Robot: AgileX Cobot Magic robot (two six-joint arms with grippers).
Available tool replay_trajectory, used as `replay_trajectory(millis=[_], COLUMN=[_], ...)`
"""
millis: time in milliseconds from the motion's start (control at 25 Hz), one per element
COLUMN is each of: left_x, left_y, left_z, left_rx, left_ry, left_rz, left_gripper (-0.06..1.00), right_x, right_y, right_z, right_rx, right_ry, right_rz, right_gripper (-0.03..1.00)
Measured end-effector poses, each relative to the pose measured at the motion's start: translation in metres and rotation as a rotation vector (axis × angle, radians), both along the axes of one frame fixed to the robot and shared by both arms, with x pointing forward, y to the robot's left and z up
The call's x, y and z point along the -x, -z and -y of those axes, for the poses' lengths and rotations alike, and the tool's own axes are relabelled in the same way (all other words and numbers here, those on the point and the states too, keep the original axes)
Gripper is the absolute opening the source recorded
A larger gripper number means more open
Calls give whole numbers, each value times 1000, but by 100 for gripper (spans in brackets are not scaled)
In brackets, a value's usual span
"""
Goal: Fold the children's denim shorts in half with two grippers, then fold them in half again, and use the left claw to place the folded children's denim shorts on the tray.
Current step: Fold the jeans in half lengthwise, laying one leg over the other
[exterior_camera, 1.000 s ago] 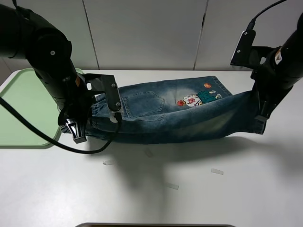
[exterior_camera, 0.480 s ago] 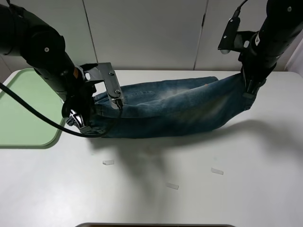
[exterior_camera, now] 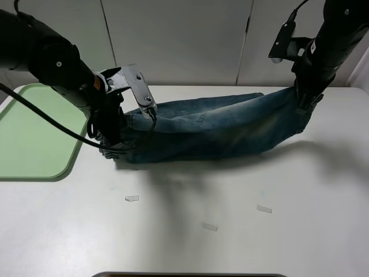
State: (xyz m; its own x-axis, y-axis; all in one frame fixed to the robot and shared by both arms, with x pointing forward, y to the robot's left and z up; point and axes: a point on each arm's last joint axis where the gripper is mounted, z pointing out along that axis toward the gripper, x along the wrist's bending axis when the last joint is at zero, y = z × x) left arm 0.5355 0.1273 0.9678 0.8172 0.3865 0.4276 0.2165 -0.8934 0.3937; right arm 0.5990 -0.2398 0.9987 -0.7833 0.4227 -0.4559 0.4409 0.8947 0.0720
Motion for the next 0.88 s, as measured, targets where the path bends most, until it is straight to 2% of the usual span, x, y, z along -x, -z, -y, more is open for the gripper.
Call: replay_trajectory(millis=[200,400,640,880], left_x=[-10,-18,-35,-40], left_y=[22,36,36,34], left_z=[-7,-9,-13,-14], left_rx=[-9,7,31,60], left_ry=[-54,-71,-102,-112], left_rz=[-51,-54,-27,1], left_gripper=[2,2,2,2], right_x=[-3,-10,-22,-28], right_y=[7,17,39,48], right_z=[-1,-3,-5,-7], right_rx=[-1,-2,23,17], right_ry=[-9,-24,-55,-71], right_rz=[-8,-1,-18,-3], right_gripper=[-3,-3,-3,-3])
